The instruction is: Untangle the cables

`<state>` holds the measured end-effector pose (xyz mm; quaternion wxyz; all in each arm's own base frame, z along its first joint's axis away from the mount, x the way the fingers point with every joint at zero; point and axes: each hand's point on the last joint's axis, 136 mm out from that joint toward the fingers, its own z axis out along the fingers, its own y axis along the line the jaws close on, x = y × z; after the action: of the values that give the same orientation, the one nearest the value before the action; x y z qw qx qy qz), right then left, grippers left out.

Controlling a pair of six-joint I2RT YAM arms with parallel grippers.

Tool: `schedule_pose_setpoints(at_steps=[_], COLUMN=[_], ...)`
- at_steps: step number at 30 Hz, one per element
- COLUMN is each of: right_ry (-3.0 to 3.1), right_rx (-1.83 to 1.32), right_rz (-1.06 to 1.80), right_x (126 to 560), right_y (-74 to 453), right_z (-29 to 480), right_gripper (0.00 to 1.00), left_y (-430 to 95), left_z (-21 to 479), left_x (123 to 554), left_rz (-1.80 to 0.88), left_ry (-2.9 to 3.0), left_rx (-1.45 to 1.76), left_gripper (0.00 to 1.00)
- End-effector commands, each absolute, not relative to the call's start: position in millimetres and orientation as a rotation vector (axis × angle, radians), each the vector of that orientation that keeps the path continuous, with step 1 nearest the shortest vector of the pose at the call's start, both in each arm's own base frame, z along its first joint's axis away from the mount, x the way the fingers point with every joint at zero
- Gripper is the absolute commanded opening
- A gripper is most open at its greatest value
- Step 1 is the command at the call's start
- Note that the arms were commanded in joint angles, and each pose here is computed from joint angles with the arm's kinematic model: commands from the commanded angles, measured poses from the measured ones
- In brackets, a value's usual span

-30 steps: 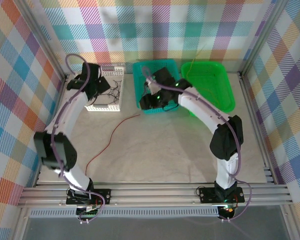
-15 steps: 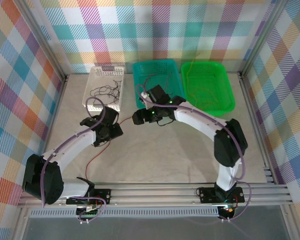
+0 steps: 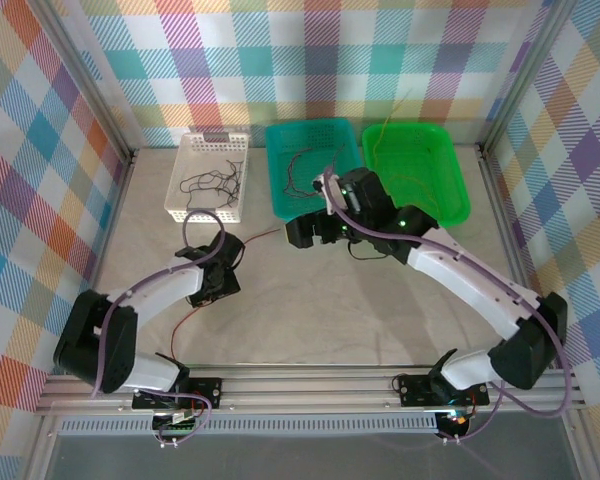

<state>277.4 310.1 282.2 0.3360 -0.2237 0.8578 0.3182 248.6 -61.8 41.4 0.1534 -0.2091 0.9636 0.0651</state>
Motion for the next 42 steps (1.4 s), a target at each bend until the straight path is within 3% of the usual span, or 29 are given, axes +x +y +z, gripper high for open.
schedule_pose_setpoints(at_steps=[1, 11, 15, 17, 19, 24, 28, 35, 42], right_ry=[2.173, 2.075, 2.065, 2.060, 2.053, 2.058, 2.089, 2.126, 2.107], right_rx=[-0.601, -0.610, -0.612, -0.609, -0.606, -0.602, -0.597, -0.566, -0.521], right_rz=[0.838, 0.927, 0.936, 0.931, 0.927, 0.926, 0.910, 0.861, 0.782], right_x=[267, 243, 238, 237, 236, 234, 232, 232, 233], right_y=[301, 290, 288, 286, 284, 282, 279, 269, 252], right_z=[300, 336, 344, 346, 348, 347, 333, 315, 317], right_gripper=[1.00, 1.00, 1.00, 1.00, 1.00, 1.00, 1.00, 1.00, 1.00], left_y=[-56, -47, -52, -52, -52, -54, -61, -89, -141], left_z=[38, 9, -2, -2, -2, 9, 69, 222, 320], left_x=[266, 294, 295, 295, 292, 284, 281, 285, 331], left_rz=[0.243, 0.308, 0.313, 0.303, 0.301, 0.255, 0.168, -0.085, -0.298], left_ry=[2.721, 2.756, 2.798, 2.793, 2.797, 2.785, 2.666, 2.406, 2.213], left_rx=[-0.568, -0.600, -0.588, -0.591, -0.588, -0.610, -0.575, -0.443, -0.305], left_gripper=[0.63, 0.57, 0.21, 0.14, 0.00, 0.00, 0.00, 0.00, 0.00])
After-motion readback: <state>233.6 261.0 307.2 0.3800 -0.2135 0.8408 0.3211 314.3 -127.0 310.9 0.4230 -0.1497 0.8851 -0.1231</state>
